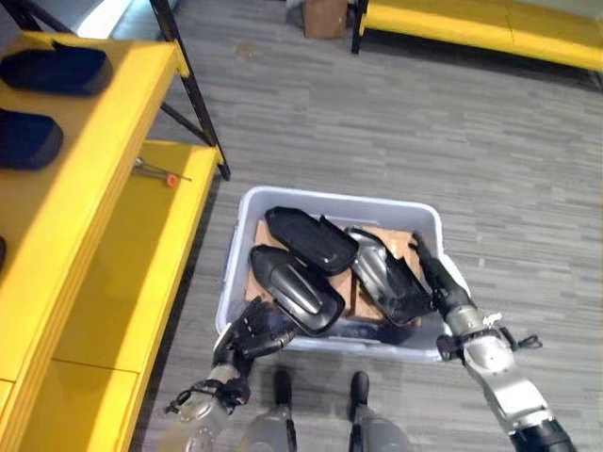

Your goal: Move parts from the plastic box to the shelf.

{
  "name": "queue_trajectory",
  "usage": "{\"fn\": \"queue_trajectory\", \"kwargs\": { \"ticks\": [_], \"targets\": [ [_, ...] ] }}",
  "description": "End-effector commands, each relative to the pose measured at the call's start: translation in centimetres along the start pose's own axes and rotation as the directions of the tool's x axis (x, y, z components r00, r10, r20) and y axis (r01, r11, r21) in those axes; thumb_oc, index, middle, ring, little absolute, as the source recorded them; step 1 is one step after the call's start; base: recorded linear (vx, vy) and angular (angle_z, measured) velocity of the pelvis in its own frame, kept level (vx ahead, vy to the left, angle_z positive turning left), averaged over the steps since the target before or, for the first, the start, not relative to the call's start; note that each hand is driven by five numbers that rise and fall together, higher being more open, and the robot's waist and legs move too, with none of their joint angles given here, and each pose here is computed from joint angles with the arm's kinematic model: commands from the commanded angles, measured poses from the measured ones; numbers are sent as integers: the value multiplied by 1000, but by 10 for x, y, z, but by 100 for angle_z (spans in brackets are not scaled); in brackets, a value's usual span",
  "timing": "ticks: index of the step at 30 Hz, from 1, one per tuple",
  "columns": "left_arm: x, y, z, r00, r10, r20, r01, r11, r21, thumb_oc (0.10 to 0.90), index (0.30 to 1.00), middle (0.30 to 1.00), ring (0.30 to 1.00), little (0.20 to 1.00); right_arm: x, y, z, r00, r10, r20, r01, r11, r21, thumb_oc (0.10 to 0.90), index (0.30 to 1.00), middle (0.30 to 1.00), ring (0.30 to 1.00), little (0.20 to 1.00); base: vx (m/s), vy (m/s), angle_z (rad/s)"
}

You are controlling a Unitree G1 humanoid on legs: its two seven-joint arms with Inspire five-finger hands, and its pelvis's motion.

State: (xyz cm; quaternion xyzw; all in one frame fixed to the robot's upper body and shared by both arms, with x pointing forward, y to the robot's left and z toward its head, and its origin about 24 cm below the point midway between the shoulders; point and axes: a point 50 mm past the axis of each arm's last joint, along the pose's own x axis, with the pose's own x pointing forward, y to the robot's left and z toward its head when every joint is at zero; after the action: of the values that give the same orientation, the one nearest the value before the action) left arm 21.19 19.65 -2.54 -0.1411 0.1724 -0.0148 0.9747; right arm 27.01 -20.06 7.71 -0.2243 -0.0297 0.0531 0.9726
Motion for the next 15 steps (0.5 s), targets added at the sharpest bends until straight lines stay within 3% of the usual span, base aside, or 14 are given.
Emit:
{"fn": "queue_trajectory", "kwargs": {
  "ticks": [1, 5, 10, 13, 15],
  "targets": [
    [5, -14, 46, 971, -68, 228, 74, 997, -19, 900, 1000, 1000, 1000, 1000, 11, -13, 59, 953, -36, 302, 53, 998, -47, 900, 1000, 1000, 1000, 1000, -25, -58, 4],
    [6, -19, 49, 967, -88, 238, 92, 996, -8, 900, 1000, 1000, 1000, 1000, 18, -16, 76, 933, 1, 360, 45, 992, -120, 900, 1000, 1000, 1000, 1000, -31, -60, 10],
    [8, -23, 55, 960, -112, 258, 116, 993, 1, 900, 1000, 1000, 1000, 1000, 27, -23, 95, 911, 103, 399, 45, 938, -345, 900, 1000, 1000, 1000, 1000, -64, -53, 7],
    [8, -24, 59, 953, -133, 270, 133, 991, 19, 900, 1000, 1000, 1000, 1000, 28, -29, 100, 906, 212, 366, 29, 833, -553, 900, 1000, 1000, 1000, 1000, -70, -49, 16],
    [9, -26, 58, 953, -148, 266, 147, 989, 25, 900, 1000, 1000, 1000, 1000, 22, -33, 99, 907, 246, 341, 17, 789, -614, 900, 1000, 1000, 1000, 1000, -53, -33, 11]
  ]
}}
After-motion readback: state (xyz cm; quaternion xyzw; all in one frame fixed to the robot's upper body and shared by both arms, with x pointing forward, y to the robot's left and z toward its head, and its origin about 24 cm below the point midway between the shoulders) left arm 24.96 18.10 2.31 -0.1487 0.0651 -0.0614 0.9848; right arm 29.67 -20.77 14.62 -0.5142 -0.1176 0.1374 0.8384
